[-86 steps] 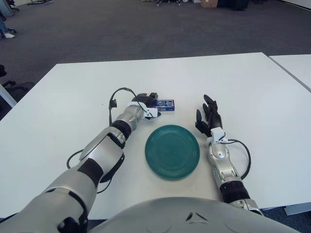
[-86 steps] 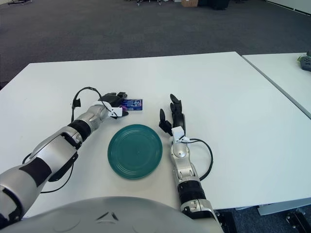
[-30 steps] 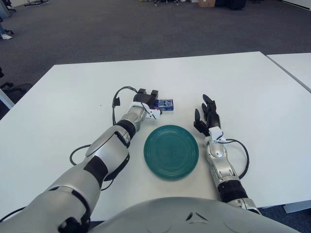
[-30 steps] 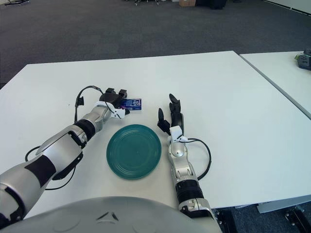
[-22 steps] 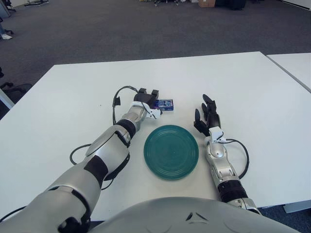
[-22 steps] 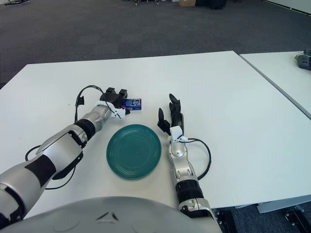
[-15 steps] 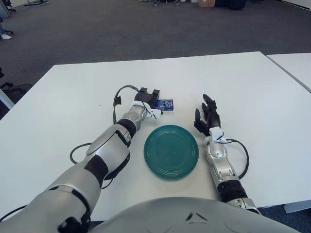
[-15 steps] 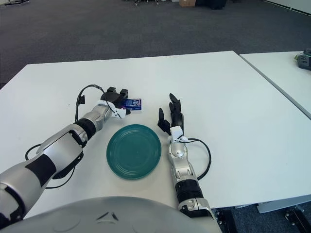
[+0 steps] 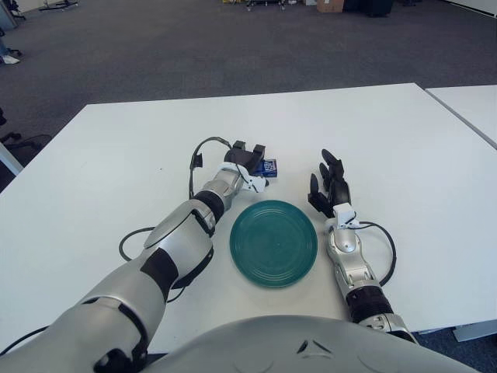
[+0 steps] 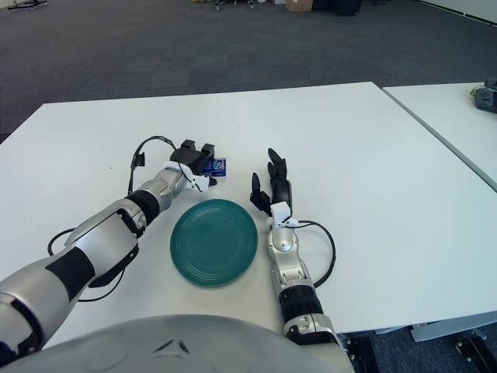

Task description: Put the gum into the plate.

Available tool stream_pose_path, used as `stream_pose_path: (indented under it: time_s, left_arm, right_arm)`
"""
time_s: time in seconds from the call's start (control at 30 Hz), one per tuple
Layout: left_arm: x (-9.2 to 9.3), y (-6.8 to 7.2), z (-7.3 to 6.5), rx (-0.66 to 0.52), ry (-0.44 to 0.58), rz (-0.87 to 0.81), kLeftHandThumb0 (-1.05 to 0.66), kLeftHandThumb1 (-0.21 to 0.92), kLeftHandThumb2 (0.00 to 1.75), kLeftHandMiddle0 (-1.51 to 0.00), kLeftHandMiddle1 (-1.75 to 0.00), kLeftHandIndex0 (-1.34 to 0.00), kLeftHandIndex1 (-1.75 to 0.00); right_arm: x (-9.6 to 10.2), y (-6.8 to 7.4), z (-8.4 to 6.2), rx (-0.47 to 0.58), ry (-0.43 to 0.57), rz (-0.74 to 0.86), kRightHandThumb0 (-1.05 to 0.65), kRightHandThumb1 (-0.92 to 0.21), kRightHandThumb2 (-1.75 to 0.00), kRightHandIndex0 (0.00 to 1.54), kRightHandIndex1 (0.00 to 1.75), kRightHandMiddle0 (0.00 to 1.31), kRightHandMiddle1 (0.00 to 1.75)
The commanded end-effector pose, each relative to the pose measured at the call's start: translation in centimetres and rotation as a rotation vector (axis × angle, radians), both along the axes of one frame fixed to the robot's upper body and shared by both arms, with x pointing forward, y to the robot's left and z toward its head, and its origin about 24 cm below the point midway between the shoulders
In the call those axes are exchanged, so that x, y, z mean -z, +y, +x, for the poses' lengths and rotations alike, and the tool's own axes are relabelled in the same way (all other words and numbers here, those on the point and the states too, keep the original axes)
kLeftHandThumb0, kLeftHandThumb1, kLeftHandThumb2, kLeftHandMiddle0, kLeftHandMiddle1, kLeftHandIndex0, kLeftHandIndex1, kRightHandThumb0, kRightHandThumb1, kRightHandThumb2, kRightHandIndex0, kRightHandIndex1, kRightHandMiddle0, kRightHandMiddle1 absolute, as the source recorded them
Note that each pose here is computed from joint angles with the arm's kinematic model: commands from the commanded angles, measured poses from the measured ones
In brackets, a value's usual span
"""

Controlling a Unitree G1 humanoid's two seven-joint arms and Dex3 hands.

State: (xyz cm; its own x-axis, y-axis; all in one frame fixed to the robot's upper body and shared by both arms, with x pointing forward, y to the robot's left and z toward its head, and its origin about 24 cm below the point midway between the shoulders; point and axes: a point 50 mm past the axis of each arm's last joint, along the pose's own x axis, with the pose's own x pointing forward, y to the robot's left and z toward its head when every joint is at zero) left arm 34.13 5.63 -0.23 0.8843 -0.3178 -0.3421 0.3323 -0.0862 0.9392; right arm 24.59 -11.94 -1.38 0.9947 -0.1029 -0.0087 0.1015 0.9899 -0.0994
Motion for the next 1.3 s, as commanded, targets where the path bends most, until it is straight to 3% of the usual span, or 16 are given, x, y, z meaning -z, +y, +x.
stream_pose_path:
  time_s: [0.0,0.3,0.5,0.6,0.67,0.73,0.8,0.83,0.87,0.9,0.97,1.0,1.1,1.27]
  left_arm:
    - [1.4,0.5,-0.9,0.012,0.082,0.053,-1.05,0.92,0.17,0.00,-1.12,0.00,-1.34]
    - [1.3,-0.2,-0.9,0.043,0.096,0.056,-1.05,0.92,0.18,0.00,-0.95,0.00,-1.15]
    - [1.5,-0.2,-1.1,0.031,0.108,0.043,-1.05,0.92,0.20,-0.01,-0.88,0.00,-1.12]
    - [1.5,-0.1,-1.0,0.013,0.099,0.020,-1.05,0.92,0.16,-0.01,-1.05,-0.01,-1.23]
    - [1.5,-0.1,-1.1,0.000,0.092,0.002,-1.03,0.91,0.12,-0.02,-1.38,-0.02,-1.41]
    - [1.5,0.1,-1.1,-0.025,0.080,-0.030,-0.99,0.90,0.10,-0.04,-1.52,-0.03,-1.50]
    - [1.6,0.2,-1.2,-0.044,0.073,-0.051,-0.81,0.89,0.08,-0.19,-1.65,-0.25,-1.65]
    - [1.9,0.5,-1.3,-0.059,0.070,-0.061,-0.78,0.89,0.08,-0.22,-1.67,-0.28,-1.67]
    - [2.0,0.7,-1.4,-0.068,0.068,-0.067,-0.72,0.81,0.26,-0.27,-1.69,-0.34,-1.65]
    - [2.1,0.8,-1.4,-0.078,0.062,-0.079,-0.58,0.62,0.70,-0.39,-1.72,-0.43,-1.70]
    - [2.1,0.9,-1.4,-0.091,0.053,-0.099,-0.52,0.52,0.93,-0.46,-1.73,-0.48,-1.72]
    - [2.1,0.9,-1.5,-0.095,0.050,-0.108,-0.33,0.43,1.08,-0.50,-1.69,-0.51,-1.73]
    - [2.1,0.9,-1.5,-0.107,0.033,-0.151,-0.11,0.28,1.29,-0.59,-1.63,-0.57,-1.74]
    - [2.0,1.2,-1.6,-0.094,-0.015,-0.189,-0.02,0.17,1.43,-0.72,-1.61,-0.56,-1.75]
  right_arm:
    - [3.1,-0.1,-2.0,0.009,0.152,0.004,-0.63,-0.92,-0.79,0.26,0.01,0.00,0.48]
    - [3.3,-0.3,-2.0,0.009,0.151,0.005,-0.64,-0.92,-0.80,0.27,0.01,0.00,0.50]
    - [3.4,-0.4,-2.0,0.006,0.147,0.006,-0.63,-0.92,-0.79,0.27,0.01,0.00,0.51]
    - [3.4,-0.5,-2.0,0.004,0.143,0.009,-0.63,-0.92,-0.78,0.26,0.00,0.00,0.50]
    - [3.4,-0.6,-2.0,0.003,0.142,0.010,-0.62,-0.92,-0.77,0.25,0.00,0.00,0.49]
    - [3.4,-0.6,-2.0,0.004,0.142,0.013,-0.62,-0.92,-0.76,0.25,0.00,0.00,0.49]
    - [3.4,-0.6,-2.0,0.005,0.142,0.014,-0.62,-0.92,-0.75,0.24,0.00,0.00,0.47]
    - [3.4,-0.7,-2.0,0.007,0.144,0.016,-0.62,-0.92,-0.75,0.24,0.00,0.00,0.47]
    - [3.4,-0.7,-1.9,0.008,0.145,0.017,-0.62,-0.92,-0.75,0.24,0.00,0.00,0.47]
    - [3.4,-0.7,-1.9,0.011,0.147,0.019,-0.61,-0.92,-0.74,0.24,0.00,0.00,0.47]
    - [3.4,-0.7,-1.9,0.014,0.149,0.023,-0.61,-0.92,-0.74,0.23,0.00,0.00,0.46]
    - [3.4,-0.7,-1.9,0.016,0.150,0.025,-0.61,-0.92,-0.73,0.23,0.00,0.00,0.46]
    - [3.4,-0.7,-1.9,0.031,0.153,0.037,-0.59,-0.92,-0.72,0.23,0.00,0.00,0.46]
    - [3.3,-0.9,-1.7,0.051,0.148,0.046,-0.57,-0.92,-0.72,0.21,0.00,0.00,0.43]
